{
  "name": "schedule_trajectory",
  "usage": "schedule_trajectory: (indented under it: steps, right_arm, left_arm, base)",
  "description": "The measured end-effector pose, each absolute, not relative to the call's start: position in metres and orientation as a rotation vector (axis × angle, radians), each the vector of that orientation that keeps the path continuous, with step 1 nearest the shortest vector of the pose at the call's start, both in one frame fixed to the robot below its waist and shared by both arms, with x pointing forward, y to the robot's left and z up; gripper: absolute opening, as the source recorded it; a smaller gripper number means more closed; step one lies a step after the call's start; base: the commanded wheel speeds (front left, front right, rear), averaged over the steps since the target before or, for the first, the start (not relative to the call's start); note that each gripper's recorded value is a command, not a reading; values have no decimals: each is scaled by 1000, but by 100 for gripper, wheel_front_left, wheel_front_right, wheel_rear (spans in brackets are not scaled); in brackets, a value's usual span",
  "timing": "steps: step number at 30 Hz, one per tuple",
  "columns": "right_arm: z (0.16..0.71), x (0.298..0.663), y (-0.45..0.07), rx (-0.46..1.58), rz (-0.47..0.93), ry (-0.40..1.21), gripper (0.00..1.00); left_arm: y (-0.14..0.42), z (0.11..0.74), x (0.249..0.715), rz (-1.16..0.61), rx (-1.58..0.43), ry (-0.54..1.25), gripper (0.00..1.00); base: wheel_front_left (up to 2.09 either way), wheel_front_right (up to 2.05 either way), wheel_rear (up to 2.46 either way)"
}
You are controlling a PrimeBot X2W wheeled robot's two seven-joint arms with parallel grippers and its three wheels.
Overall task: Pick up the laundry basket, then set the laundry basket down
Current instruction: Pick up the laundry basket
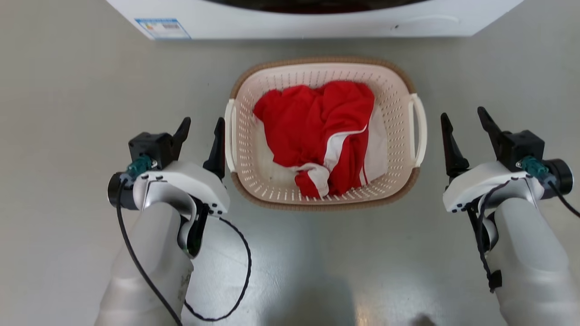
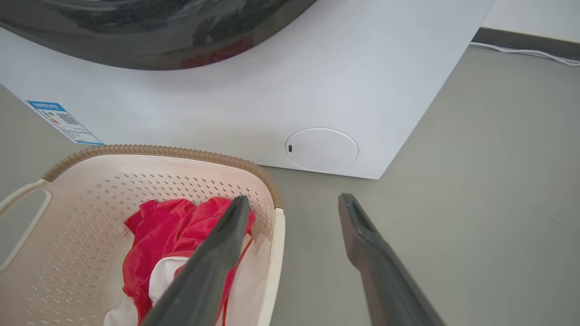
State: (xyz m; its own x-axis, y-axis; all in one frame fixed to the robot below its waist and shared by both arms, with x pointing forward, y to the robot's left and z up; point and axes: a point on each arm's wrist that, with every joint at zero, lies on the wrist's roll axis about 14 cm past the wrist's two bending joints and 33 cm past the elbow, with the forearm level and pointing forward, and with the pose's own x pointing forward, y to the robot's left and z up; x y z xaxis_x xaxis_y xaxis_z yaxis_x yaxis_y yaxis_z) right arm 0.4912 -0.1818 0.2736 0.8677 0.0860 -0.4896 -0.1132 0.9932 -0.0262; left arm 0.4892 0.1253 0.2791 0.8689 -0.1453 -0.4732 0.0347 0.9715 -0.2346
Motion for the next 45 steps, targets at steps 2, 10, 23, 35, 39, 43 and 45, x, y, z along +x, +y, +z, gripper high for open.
schedule_trajectory:
  steps: [2, 10, 23, 35, 39, 43, 45]
  right_arm:
    - [261, 491, -182, -55, 107, 538, 100]
    - [224, 494, -182, -61, 114, 608, 100]
    - [191, 500, -176, -52, 127, 658, 100]
    - [164, 498, -164, -34, 150, 699, 100]
    - [160, 501, -161, -40, 161, 701, 100]
    - [152, 500, -159, -37, 164, 713, 100]
    - [148, 501, -158, -35, 166, 716, 100]
  left_arm:
    - [126, 268, 490, -87, -233, 536, 100]
    - [116, 233, 496, -104, -244, 602, 100]
    - [102, 201, 500, -123, -253, 655, 100]
    - [105, 177, 502, -110, -237, 692, 100]
    - [105, 171, 501, -108, -236, 702, 100]
    - [105, 161, 496, -111, -233, 723, 100]
    - [104, 158, 497, -116, -228, 729, 100]
  base:
    - [0, 0, 0]
    - [0, 0, 0]
    - [0, 0, 0]
    - [0, 0, 0]
    - [0, 0, 0]
    - [0, 0, 0]
    - [0, 0, 0]
